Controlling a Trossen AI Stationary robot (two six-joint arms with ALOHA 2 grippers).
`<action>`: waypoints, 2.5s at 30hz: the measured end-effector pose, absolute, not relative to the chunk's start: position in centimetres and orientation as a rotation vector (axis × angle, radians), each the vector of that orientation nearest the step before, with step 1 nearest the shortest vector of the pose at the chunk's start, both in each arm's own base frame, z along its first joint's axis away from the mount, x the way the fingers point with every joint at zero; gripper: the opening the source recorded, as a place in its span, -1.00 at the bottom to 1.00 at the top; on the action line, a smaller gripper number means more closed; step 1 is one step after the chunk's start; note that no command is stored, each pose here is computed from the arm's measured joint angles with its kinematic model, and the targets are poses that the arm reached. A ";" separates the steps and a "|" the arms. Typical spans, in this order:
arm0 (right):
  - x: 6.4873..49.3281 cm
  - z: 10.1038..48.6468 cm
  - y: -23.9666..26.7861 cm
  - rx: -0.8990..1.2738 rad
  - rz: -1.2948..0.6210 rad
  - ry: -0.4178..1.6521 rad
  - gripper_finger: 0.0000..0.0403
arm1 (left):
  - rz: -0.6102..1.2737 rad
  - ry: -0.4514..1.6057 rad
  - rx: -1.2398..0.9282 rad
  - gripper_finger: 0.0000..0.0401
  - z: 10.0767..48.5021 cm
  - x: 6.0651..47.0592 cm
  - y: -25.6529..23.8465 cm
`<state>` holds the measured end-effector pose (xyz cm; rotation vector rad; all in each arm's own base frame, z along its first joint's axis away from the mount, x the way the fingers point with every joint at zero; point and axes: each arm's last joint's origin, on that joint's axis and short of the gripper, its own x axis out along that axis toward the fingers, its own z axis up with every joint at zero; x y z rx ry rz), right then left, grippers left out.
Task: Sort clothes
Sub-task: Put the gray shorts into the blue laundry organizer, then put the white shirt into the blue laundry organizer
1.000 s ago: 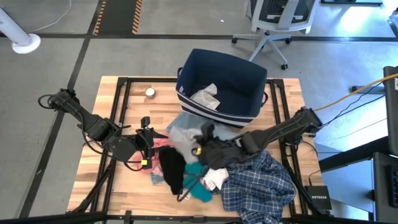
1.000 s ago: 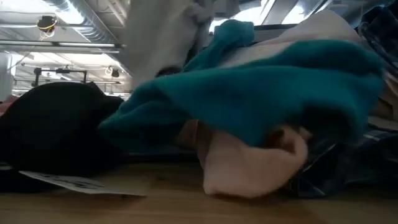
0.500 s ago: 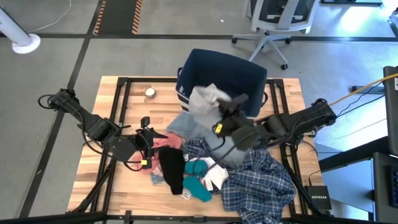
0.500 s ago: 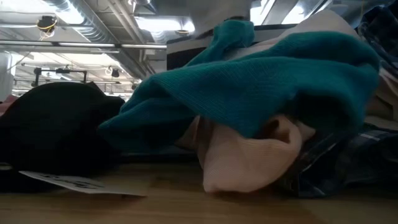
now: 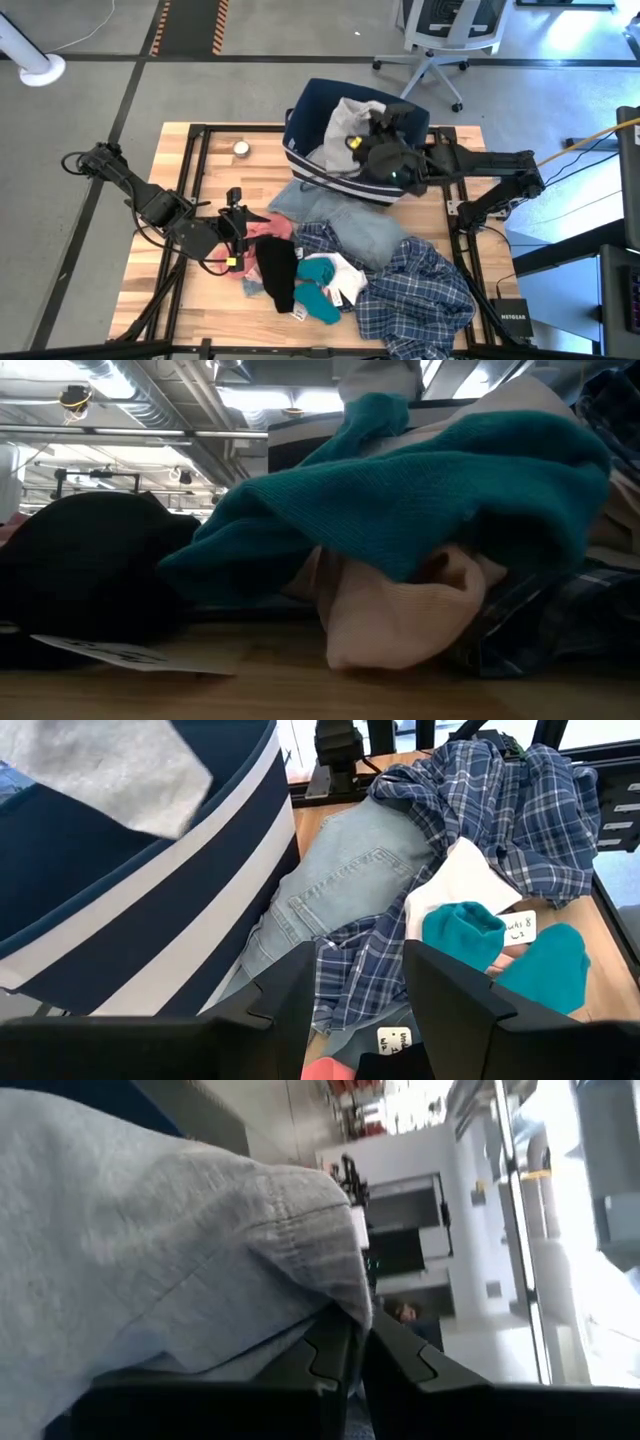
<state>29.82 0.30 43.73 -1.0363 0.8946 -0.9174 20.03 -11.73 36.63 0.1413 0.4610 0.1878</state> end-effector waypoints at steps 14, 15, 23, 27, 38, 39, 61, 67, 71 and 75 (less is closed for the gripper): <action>28.9 42.0 -2.1 -0.894 -0.808 0.989 -0.70 | 0.190 0.460 0.131 -0.26 36.6 20.0 -11.7; 28.9 41.8 -2.0 -0.861 -0.775 0.985 -0.64 | 0.190 0.460 0.131 -0.26 36.6 20.0 -11.7; 28.4 40.6 -3.3 -0.594 -0.513 1.033 -0.09 | 0.194 0.459 0.118 -0.26 36.6 20.0 -11.7; 28.1 40.1 -3.6 -0.481 -0.388 1.066 0.06 | 0.194 0.459 0.118 -0.26 36.6 20.0 -11.7; 27.6 39.5 -1.3 -0.355 -0.143 1.114 0.06 | 0.194 0.460 0.117 -0.26 36.6 20.0 -11.7; 27.6 39.5 -0.7 -0.360 -0.128 1.106 0.06 | 0.195 0.460 0.114 -0.26 36.6 20.0 -11.7; 31.2 32.7 16.5 -0.629 0.312 1.091 0.06 | 0.196 0.461 0.112 -0.26 36.6 20.0 -11.7; 30.8 29.3 18.9 -0.805 0.417 1.262 0.06 | 0.196 0.461 0.112 -0.26 36.6 20.0 -11.7; 30.6 28.2 20.0 -0.877 0.418 1.285 0.06 | 0.197 0.460 0.111 -0.26 36.6 20.1 -11.7; 30.6 27.6 20.8 -0.967 0.414 1.263 0.06 | 0.196 0.459 0.110 -0.26 36.6 20.1 -11.7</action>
